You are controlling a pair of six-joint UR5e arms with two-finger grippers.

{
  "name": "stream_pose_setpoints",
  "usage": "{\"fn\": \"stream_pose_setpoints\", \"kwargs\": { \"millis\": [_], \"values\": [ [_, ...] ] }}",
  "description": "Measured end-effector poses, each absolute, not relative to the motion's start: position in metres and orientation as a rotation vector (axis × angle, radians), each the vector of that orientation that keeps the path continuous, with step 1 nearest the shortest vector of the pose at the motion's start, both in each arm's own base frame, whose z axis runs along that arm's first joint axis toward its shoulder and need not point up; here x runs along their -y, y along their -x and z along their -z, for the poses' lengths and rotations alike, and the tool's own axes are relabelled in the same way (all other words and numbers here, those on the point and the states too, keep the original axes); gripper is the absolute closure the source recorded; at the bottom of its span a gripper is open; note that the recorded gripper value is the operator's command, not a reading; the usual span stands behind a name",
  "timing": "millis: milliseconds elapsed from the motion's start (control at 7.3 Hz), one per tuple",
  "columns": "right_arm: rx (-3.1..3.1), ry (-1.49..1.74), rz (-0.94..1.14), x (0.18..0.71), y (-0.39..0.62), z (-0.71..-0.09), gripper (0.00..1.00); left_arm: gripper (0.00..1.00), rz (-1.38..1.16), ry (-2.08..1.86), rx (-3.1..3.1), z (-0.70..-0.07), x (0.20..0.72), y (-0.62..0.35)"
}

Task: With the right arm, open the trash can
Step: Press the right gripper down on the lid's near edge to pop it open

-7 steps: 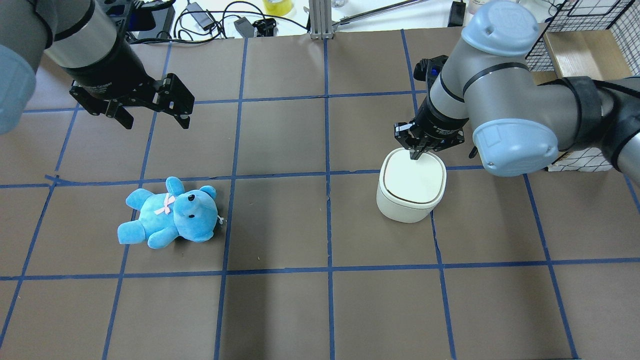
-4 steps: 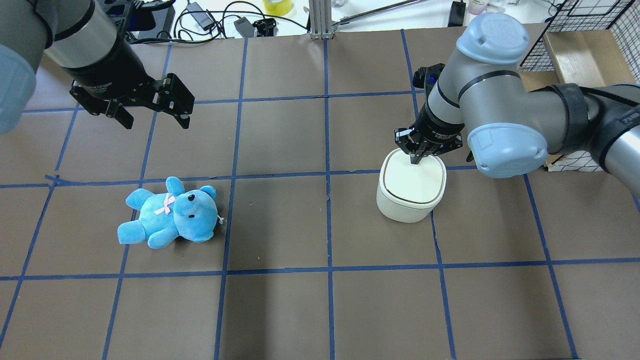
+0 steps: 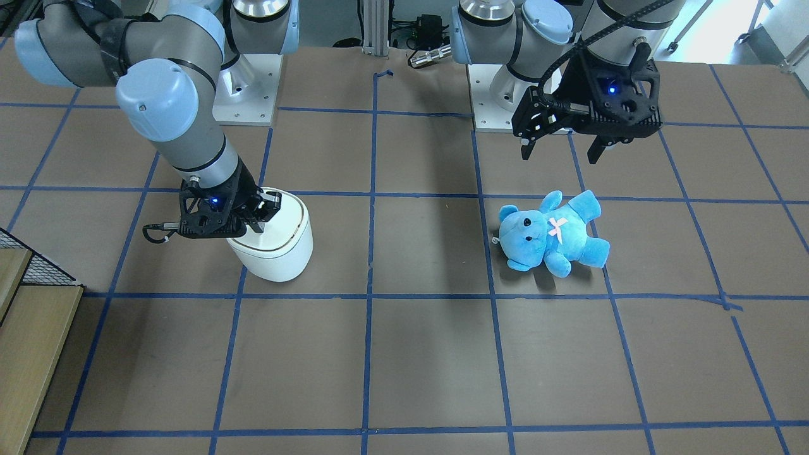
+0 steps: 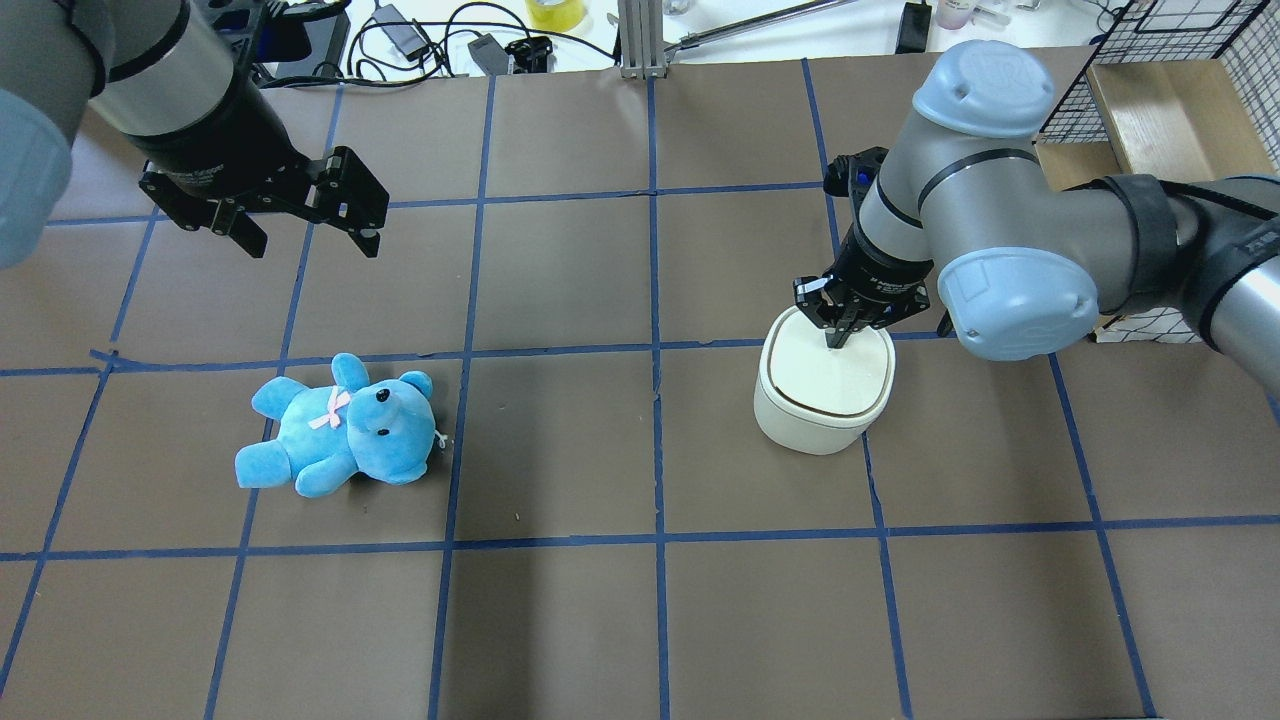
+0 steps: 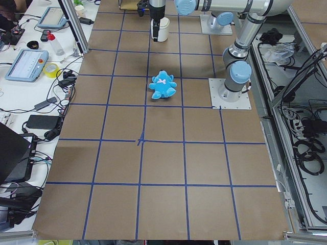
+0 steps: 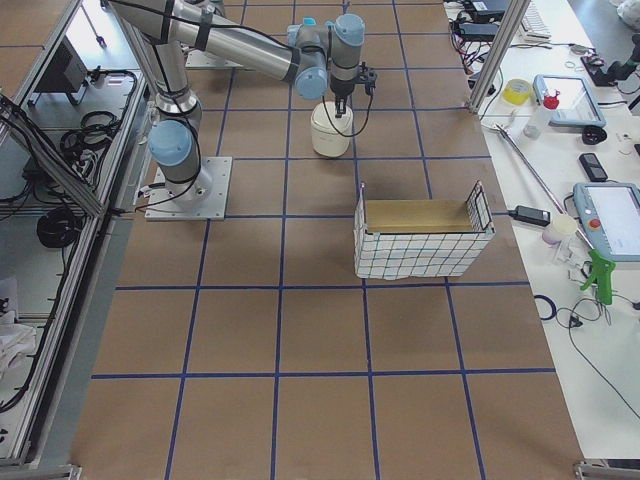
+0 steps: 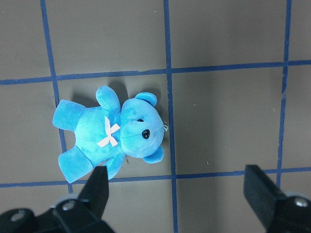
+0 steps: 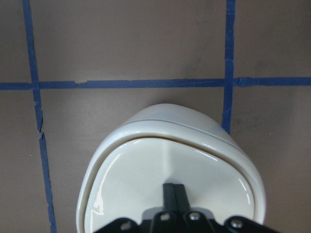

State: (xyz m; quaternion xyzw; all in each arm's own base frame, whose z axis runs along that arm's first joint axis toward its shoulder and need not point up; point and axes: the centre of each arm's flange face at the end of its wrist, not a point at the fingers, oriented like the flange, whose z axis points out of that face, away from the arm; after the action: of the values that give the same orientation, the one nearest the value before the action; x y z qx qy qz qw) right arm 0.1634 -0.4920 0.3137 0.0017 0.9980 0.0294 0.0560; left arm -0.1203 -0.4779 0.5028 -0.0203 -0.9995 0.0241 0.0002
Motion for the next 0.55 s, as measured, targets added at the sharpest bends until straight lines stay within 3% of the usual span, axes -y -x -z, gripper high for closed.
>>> {"fn": "stream_pose_setpoints", "kwargs": {
  "millis": [548],
  "values": [
    [-3.022, 0.002, -0.142, 0.4860, -0.1633, -0.3128, 1.00, 0.00, -0.076, 0.064, 3.140, -0.5028, 0.4779, 0.1204]
  ]
}}
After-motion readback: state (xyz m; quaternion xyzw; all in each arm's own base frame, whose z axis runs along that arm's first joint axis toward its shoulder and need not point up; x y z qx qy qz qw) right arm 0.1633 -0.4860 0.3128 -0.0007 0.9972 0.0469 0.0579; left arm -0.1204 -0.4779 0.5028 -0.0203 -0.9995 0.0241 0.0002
